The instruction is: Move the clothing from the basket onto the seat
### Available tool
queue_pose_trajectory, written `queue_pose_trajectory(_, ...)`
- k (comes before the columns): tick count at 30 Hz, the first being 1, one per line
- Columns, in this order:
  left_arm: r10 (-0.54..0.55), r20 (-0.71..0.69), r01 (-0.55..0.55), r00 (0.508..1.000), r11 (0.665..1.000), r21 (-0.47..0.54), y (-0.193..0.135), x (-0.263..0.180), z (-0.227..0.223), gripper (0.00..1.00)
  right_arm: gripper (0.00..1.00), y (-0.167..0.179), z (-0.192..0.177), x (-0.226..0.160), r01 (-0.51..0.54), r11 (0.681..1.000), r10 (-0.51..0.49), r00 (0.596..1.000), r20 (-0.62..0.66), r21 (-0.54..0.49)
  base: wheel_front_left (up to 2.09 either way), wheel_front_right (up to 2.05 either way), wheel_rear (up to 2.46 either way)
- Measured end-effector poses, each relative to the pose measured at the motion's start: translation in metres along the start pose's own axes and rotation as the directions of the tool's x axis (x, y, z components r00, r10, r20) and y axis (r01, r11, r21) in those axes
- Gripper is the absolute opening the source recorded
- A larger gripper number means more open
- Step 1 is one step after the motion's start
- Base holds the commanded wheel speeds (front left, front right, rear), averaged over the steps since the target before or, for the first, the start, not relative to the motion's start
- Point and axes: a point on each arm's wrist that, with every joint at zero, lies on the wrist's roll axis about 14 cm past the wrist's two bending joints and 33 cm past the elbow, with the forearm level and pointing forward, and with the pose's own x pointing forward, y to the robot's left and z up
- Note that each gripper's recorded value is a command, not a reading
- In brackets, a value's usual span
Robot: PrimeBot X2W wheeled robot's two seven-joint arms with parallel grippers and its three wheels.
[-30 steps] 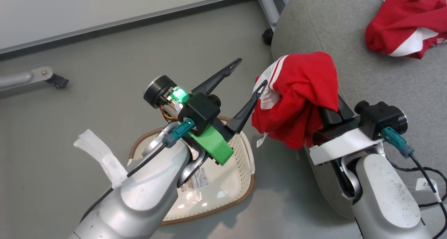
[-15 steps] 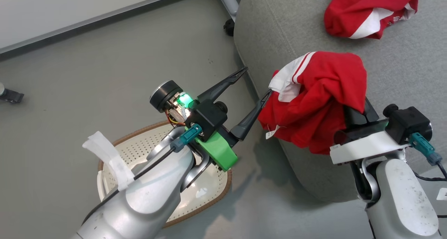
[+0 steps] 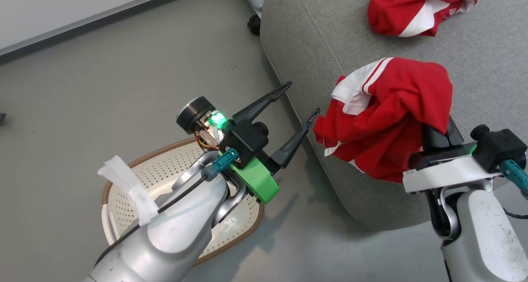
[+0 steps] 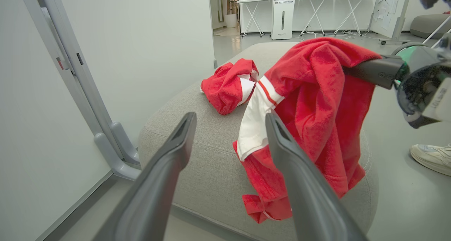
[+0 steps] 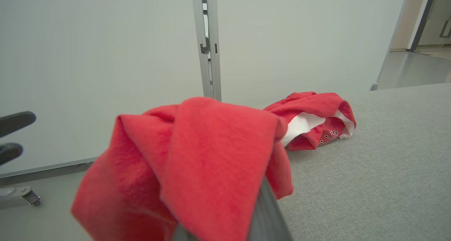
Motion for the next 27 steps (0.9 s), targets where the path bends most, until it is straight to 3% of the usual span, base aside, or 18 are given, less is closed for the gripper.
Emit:
queue_pose_trajectory(13, 0.021, -0.019, -0.021, 1.0, 1.0, -0.009, 0.021, -0.002, -0.02, 1.0, 0.0, -0.005, 0.05, 0.064, -0.011, 0.995, 0.028, 0.983, 0.18, -0.096, 0.0, 0.0, 0.0)
queue_pose_trajectory(27, 0.041, -0.072, -0.046, 0.997, 0.997, -0.062, 0.056, -0.003, -0.078, 1.0, 0.0, -0.052, 0.12, 0.165, 0.112, 0.962, 0.002, 0.911, 0.413, -0.251, 0.0, 0.0, 0.0)
